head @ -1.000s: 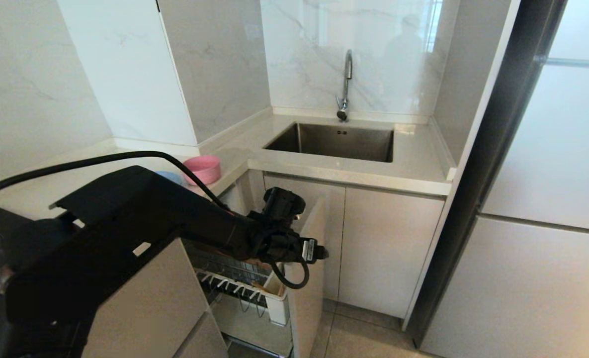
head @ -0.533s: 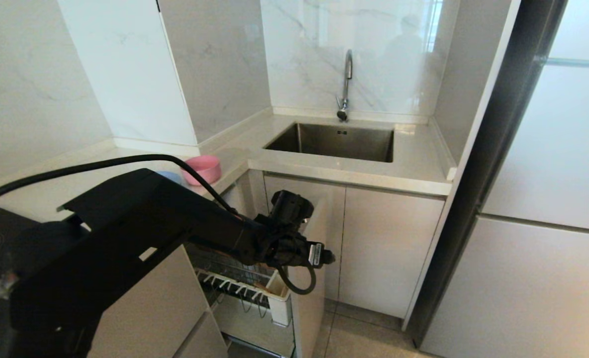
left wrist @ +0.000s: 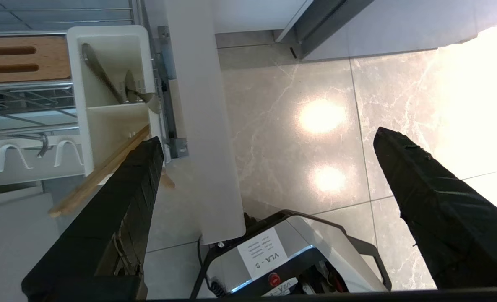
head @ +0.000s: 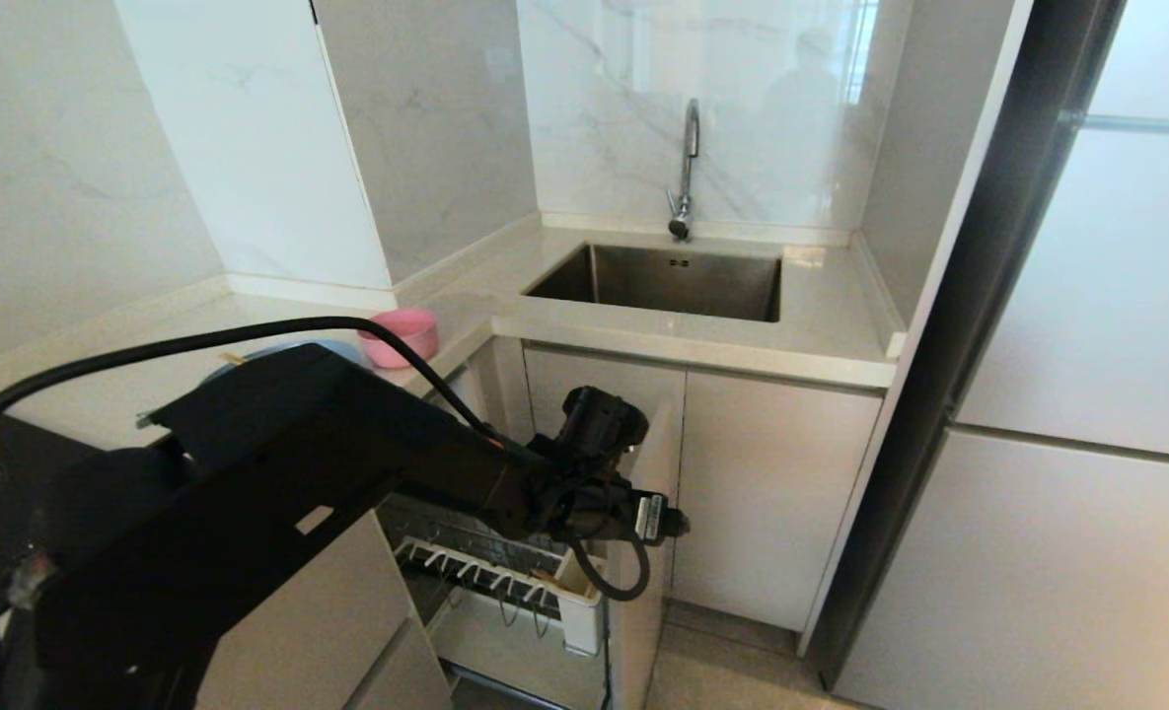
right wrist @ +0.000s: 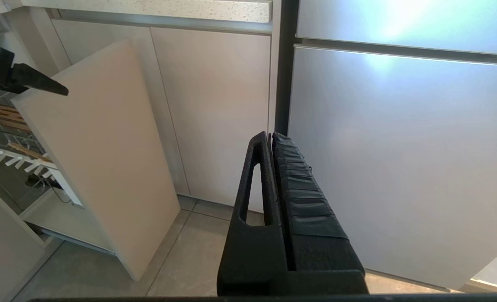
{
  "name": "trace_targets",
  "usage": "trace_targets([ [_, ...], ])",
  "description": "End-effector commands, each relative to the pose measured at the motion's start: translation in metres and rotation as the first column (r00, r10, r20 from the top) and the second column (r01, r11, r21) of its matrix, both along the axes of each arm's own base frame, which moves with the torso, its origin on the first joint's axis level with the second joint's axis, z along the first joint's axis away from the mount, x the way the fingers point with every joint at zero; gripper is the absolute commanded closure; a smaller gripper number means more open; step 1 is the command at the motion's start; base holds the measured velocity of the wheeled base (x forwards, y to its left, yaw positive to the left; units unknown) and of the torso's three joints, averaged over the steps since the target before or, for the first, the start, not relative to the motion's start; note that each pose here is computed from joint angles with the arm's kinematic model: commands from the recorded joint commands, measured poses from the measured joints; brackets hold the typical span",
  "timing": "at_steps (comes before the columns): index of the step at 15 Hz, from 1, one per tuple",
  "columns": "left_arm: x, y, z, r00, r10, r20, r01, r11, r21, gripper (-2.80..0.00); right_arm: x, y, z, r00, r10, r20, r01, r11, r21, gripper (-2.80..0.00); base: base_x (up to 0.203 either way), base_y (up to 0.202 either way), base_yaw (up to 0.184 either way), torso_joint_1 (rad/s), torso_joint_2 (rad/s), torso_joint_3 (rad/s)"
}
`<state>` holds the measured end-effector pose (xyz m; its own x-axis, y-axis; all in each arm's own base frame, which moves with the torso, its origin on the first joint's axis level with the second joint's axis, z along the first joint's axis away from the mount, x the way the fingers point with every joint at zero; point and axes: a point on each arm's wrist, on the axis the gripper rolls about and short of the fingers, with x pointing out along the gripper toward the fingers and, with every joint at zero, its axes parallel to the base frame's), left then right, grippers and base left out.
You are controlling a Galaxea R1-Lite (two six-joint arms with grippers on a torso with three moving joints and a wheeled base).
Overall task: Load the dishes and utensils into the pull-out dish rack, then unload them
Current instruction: Open the cupboard
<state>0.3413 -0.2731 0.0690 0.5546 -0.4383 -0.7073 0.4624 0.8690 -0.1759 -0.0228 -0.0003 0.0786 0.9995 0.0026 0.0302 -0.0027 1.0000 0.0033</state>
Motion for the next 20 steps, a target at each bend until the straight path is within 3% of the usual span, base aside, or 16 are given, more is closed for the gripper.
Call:
trace_targets([
  [1, -0.002, -0.003, -0.001, 1.000, -0.007, -0.001, 0.007, 1.000, 0.001, -2.80, 0.001, 0.000, -0.003, 1.000, 0.000, -0.009, 0.000, 1.000, 0.000, 0.00, 0.000, 0.000, 0.000, 0.000, 0.00, 0.000],
  [20, -0.019, -0.027, 0.001, 0.998, -0.055, -0.003, 0.055, 0.998, -0.021, -2.80, 0.001, 0.000, -0.002, 1.000, 0.000, -0.007, 0.000, 1.000, 0.000, 0.00, 0.000, 0.000, 0.000, 0.000, 0.00, 0.000],
])
